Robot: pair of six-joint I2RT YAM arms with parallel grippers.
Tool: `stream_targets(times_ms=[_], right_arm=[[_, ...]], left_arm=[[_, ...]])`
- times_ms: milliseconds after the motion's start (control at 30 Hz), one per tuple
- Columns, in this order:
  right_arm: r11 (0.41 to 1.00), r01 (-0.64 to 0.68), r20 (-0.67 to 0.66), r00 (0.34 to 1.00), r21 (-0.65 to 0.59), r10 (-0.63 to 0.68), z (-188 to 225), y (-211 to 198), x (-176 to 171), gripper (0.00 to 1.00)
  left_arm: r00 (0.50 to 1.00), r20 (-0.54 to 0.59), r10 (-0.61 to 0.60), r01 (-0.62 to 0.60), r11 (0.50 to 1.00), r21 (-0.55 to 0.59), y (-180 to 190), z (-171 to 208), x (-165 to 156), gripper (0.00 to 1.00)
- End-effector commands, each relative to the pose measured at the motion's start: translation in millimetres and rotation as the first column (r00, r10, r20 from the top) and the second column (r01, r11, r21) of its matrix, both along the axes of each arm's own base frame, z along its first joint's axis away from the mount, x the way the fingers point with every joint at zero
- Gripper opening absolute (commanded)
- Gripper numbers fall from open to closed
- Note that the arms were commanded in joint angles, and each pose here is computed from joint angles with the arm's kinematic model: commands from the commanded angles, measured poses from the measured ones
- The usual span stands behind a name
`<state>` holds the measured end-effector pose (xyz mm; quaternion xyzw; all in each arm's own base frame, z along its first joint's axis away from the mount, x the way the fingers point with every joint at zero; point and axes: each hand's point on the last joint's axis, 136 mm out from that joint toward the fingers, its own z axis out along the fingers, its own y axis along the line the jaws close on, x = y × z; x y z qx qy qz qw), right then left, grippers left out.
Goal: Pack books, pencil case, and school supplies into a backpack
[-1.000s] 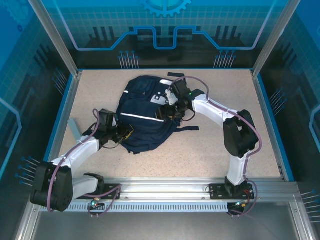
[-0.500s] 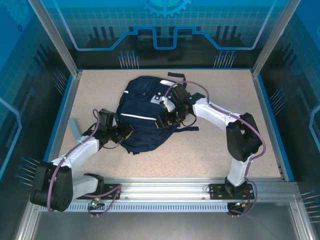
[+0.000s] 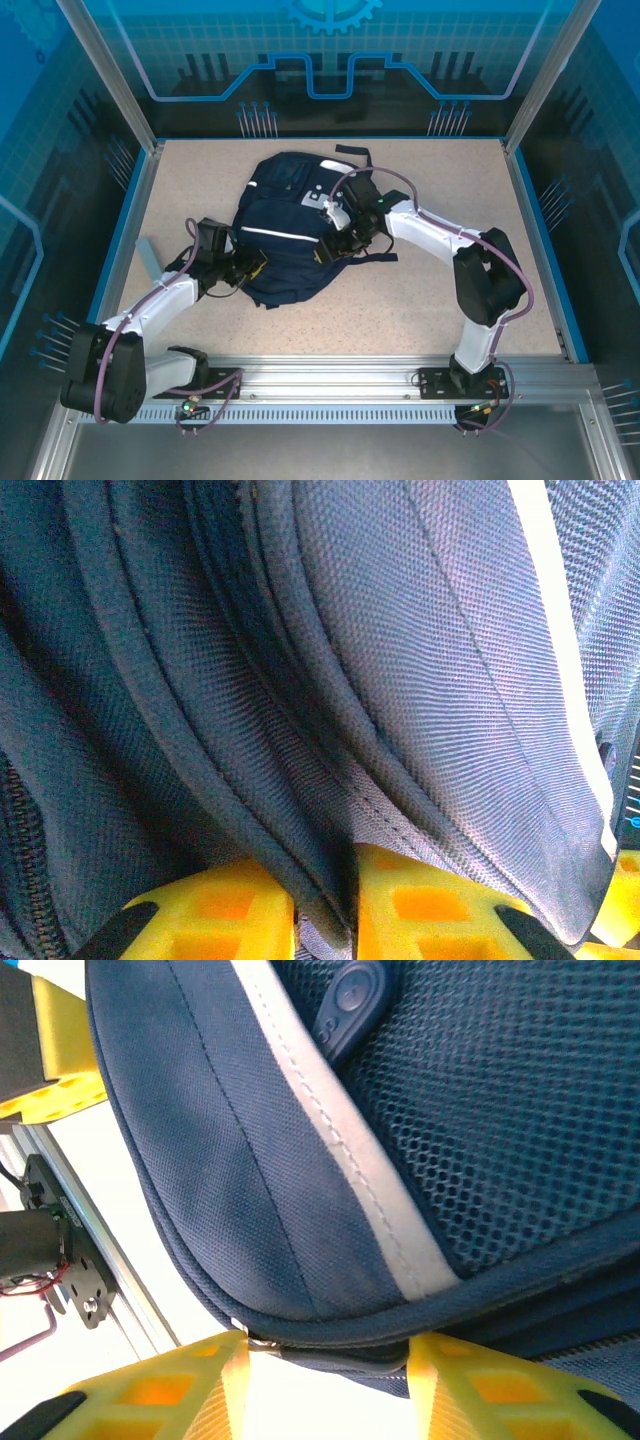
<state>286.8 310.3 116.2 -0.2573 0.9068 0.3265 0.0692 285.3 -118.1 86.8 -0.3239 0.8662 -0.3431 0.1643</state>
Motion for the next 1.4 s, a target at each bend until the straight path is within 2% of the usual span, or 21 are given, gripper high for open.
stream_targets(times_ms=[0, 233, 367, 467, 667, 767, 867, 1033, 1367], right_arm=[[0.996, -0.051, 0.007, 0.999, 0.069, 0.051, 17, 17, -21, 0.44], [0.994, -0.039, 0.0, 0.999, 0.105, 0.039, 14, 37, -34, 0.33], [0.995, 0.007, 0.06, 0.998, 0.102, -0.013, 26, 28, -30, 0.34], [0.994, 0.077, 0.098, 0.992, 0.083, -0.085, 36, 10, -22, 0.4], [0.958, 0.279, 0.12, 0.951, 0.072, -0.286, 50, -36, -5, 0.6], [0.931, 0.35, 0.125, 0.924, 0.098, -0.361, 59, -53, 0, 0.71], [0.906, 0.413, 0.131, 0.897, 0.094, -0.422, 65, -68, 5, 0.77], [0.869, 0.49, 0.127, 0.859, 0.075, -0.495, 67, -84, 13, 0.85], [0.811, 0.584, 0.06, 0.809, 0.038, -0.585, 49, -100, 19, 0.86]], left_arm=[[1.0, -0.007, -0.006, 0.005, 0.999, -0.031, -4, 4, 1, 0.21], [1.0, -0.004, -0.006, 0.006, 0.999, -0.053, -7, 4, 2, 0.21], [1.0, -0.004, -0.01, 0.01, 0.999, -0.045, -7, 6, 0, 0.21], [1.0, -0.014, -0.013, 0.013, 1.0, -0.015, -3, 10, -5, 0.24], [0.999, -0.033, -0.005, 0.008, 0.997, 0.076, 10, 22, -22, 0.46], [0.998, -0.056, 0.006, 0.003, 0.987, 0.158, 18, 31, -32, 0.52], [1.0, -0.019, -0.014, 0.018, 0.976, 0.215, 16, 49, -34, 0.57], [0.996, 0.045, -0.08, 0.065, 0.96, 0.273, -8, 72, -31, 0.59], [0.957, 0.095, -0.274, 0.217, 0.893, 0.394, -93, 74, -27, 0.58]])
